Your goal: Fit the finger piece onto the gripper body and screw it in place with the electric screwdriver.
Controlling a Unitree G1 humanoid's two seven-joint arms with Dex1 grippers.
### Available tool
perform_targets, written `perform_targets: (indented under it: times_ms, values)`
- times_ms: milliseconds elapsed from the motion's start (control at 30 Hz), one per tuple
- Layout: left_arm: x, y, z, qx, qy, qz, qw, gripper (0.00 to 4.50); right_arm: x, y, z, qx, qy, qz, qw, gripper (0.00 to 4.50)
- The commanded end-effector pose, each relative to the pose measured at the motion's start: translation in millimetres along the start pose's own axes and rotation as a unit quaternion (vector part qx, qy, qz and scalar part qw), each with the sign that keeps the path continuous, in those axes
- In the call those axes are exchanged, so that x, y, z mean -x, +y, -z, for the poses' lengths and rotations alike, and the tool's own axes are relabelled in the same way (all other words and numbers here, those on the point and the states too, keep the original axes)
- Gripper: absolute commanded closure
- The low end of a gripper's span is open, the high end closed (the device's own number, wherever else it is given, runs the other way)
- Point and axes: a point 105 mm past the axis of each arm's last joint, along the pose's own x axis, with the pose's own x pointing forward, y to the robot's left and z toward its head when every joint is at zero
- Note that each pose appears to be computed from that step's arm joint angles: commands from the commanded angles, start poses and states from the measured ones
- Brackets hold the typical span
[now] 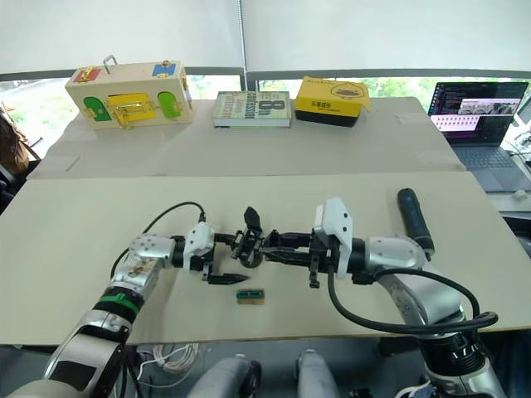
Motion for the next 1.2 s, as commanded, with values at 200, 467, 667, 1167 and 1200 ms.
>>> perform_targets:
  times_ms: [200,467,667,1167,1200]
  values:
    - [-5.1,5.1,-4.4,-0.015,-0.001,0.003,1.000,0.00,-1.2,7.2,-8.5,0.015,-0.015,-0.005,1.000,4.10]
    - [-5.8,3.5,1.5,-0.001,0.002,0.000,1.000,1.26,-4.7,8.3,-8.4,0.013,-0.016,-0.005,1.000,4.10]
    - [-12.8,3.2,3.0,0.000,0.009,-0.006,1.000,2.23,-20.0,6.1,-24.3,0.026,-0.032,-0.018,0.999,4.10]
    - [-16.4,-12.9,5.7,0.029,0.018,-0.006,0.999,2.23,-53.3,-7.6,-3.3,0.005,0.013,-0.022,1.000,4.10]
    - [-16.2,-13.3,6.4,0.029,0.020,-0.007,0.999,2.23,-54.2,-8.4,-1.4,0.005,0.017,-0.022,1.000,4.10]
